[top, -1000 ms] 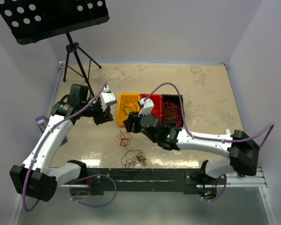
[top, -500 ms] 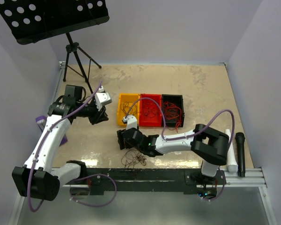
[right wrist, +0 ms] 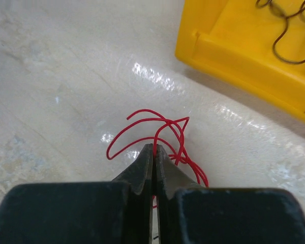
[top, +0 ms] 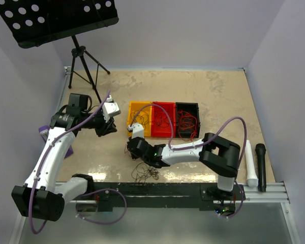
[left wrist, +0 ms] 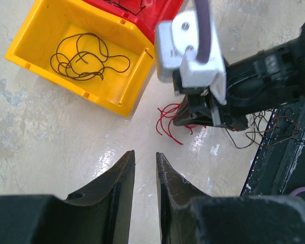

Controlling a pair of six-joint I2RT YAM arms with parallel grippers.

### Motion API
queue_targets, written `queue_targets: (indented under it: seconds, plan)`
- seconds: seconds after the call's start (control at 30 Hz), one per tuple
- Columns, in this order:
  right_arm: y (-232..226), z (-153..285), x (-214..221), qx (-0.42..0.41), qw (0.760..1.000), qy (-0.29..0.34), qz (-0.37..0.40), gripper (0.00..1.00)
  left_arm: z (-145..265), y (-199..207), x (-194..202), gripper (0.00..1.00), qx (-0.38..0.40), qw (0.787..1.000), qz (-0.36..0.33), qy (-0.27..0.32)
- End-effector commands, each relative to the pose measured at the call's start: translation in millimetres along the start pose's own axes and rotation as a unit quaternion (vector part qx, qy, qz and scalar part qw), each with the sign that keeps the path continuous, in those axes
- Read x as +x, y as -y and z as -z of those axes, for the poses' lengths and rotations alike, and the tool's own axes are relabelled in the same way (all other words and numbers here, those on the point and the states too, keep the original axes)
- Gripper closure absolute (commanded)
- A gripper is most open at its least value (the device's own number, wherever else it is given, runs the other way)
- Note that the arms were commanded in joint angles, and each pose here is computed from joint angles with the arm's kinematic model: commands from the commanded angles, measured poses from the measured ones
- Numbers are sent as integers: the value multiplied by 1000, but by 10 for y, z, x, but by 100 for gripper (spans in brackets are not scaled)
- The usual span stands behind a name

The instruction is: Untangle the cables

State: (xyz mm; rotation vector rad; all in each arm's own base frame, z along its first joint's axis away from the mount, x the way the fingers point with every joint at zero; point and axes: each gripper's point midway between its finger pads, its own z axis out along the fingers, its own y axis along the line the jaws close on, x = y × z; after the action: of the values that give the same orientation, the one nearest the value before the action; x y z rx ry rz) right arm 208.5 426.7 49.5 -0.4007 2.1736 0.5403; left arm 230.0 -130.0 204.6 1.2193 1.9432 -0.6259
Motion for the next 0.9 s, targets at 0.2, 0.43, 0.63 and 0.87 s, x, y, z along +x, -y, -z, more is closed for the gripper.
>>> queue_targets:
  seconds: [0.2,0.43,0.63,0.87]
  plan:
    - [-93,1043,-1688,-15,983,174,-57,100,137,68,-236,73,8,998,-46,36]
    - [857,1428,-2215,69,965,228,-108,100,152,144,-284,69,23,997,-60,49]
    - [1728,1561,-2331,152,950,243,-125,100,137,130,-394,59,25,996,-43,72]
    - [2556,1317,-2143,223,940,212,-147,100,-74,228,-305,52,77,995,21,65]
